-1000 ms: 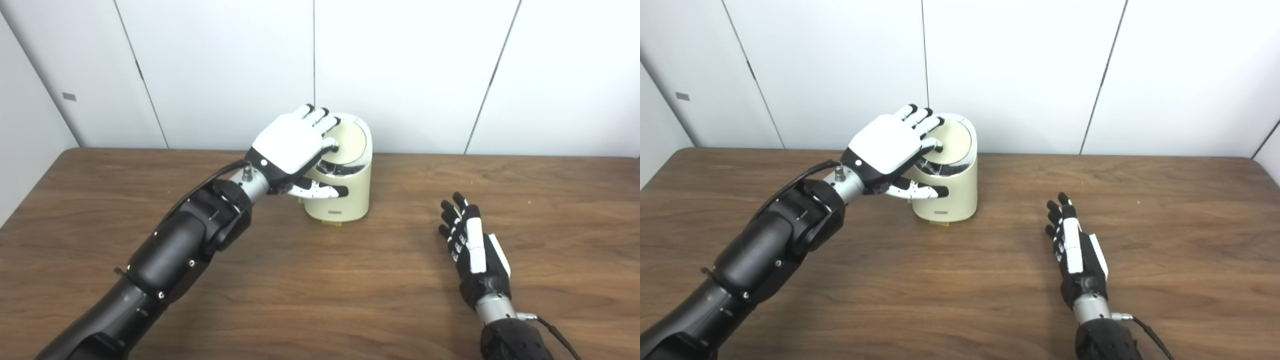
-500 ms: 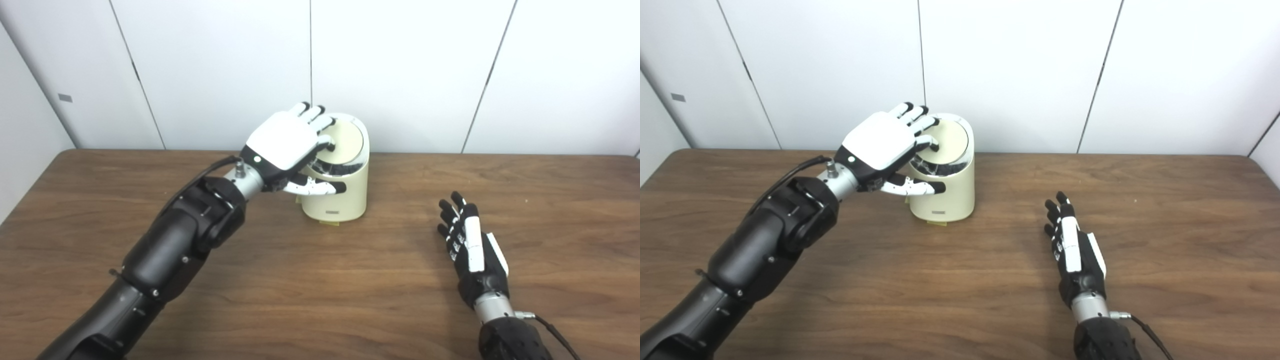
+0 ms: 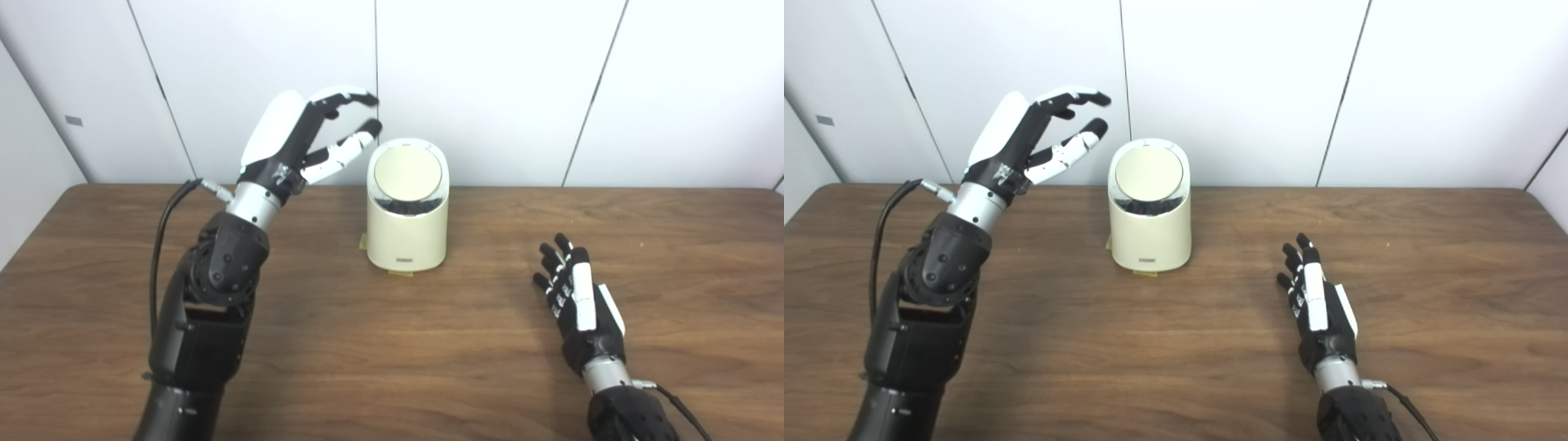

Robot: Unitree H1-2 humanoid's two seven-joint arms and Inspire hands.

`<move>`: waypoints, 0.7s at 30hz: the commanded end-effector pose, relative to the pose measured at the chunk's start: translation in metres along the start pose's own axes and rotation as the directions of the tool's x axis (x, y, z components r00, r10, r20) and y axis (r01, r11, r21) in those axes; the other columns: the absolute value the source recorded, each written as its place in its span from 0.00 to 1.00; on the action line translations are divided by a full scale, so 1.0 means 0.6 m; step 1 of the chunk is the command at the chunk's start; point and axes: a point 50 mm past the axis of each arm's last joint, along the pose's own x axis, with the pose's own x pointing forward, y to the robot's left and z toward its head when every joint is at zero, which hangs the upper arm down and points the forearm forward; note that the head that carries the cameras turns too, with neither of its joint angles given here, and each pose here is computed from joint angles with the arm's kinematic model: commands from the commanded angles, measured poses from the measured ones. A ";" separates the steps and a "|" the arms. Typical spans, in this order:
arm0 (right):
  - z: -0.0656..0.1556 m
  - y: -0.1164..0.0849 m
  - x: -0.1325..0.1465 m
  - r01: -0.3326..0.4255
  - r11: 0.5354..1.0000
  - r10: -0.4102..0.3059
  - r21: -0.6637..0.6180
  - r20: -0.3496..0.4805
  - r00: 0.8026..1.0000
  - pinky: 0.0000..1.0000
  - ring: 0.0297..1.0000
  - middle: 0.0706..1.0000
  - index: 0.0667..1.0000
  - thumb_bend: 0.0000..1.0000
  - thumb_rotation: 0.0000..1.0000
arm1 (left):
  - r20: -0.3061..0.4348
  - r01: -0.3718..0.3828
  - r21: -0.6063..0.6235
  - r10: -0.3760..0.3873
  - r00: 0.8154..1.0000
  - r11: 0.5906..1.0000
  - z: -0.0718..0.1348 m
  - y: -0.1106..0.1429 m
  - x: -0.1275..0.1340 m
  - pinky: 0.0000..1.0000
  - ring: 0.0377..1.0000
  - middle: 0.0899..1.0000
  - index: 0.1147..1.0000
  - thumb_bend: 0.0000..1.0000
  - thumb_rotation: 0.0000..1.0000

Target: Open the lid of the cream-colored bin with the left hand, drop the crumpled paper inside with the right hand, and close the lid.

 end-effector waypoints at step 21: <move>0.073 -0.024 -0.005 -0.016 0.998 0.025 -0.054 0.178 0.984 1.00 1.00 0.99 0.96 0.61 0.98 | -0.396 -0.265 -0.493 0.057 0.917 0.829 -0.069 -0.074 -0.235 0.96 0.94 0.95 0.96 0.38 0.97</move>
